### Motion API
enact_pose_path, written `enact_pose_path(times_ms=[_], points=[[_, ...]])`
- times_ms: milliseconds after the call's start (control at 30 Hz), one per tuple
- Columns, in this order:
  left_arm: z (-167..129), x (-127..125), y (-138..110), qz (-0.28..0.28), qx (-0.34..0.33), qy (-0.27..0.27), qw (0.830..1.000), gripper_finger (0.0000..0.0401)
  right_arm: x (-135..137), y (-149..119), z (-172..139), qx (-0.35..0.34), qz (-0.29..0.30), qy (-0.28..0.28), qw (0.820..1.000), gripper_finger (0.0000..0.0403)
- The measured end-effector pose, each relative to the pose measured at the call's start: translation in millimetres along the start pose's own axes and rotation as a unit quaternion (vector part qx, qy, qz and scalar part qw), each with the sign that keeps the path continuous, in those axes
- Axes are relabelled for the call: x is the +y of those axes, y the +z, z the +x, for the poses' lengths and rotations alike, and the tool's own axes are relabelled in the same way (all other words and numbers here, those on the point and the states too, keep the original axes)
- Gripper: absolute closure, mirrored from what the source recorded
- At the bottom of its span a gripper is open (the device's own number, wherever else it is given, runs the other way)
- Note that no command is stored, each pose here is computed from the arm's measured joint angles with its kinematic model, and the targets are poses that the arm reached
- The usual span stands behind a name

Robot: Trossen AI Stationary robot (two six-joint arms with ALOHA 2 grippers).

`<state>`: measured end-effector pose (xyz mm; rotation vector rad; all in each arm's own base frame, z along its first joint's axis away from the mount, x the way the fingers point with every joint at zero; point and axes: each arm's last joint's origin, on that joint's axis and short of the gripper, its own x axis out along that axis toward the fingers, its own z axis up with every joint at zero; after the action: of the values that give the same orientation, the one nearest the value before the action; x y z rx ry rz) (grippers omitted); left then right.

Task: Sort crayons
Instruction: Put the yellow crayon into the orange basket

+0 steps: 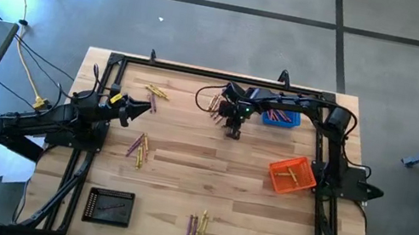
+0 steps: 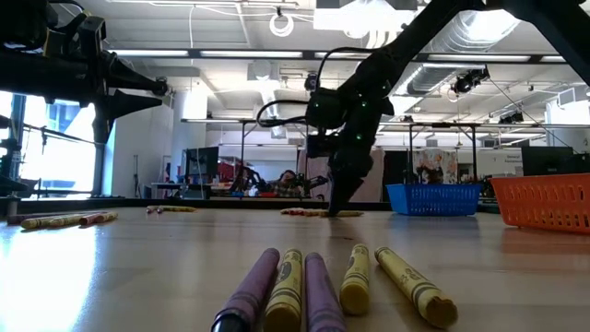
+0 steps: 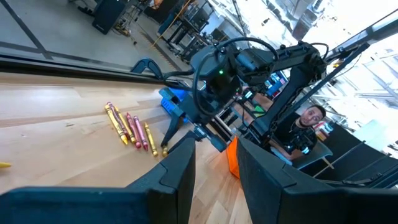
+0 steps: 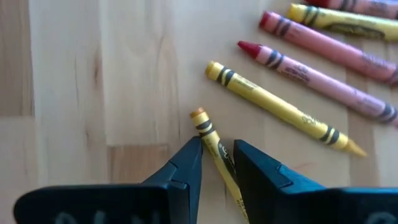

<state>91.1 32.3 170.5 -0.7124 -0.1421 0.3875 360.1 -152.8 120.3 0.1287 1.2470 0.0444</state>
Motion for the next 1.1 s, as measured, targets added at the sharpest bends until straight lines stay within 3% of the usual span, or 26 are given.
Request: enact_pose_path(times_ms=[233,400,633,833,1100], points=[[0.0,0.0,0.0,0.000,0.000,0.000,1.000,0.0295,-0.9,-0.3,0.0,-0.002,0.123,0.006,0.992,0.0332],[0.0,0.0,0.0,0.000,0.000,0.000,1.000,0.0295,-0.3,-0.8,0.2,-0.001,0.143,0.015,0.990,0.0388],[0.0,0.0,0.0,0.000,0.000,0.000,1.000,0.0295,2.4,-0.9,-15.0,-0.010,0.158,0.027,0.987,0.0393],[0.0,0.0,0.0,0.000,0.000,0.000,1.000,0.0295,12.3,-6.8,-60.4,-0.004,0.169,0.036,0.985,0.0396],[0.0,0.0,0.0,0.000,0.000,0.000,1.000,0.0295,47.7,-32.3,-123.7,0.067,0.254,0.043,0.964,0.0396]])
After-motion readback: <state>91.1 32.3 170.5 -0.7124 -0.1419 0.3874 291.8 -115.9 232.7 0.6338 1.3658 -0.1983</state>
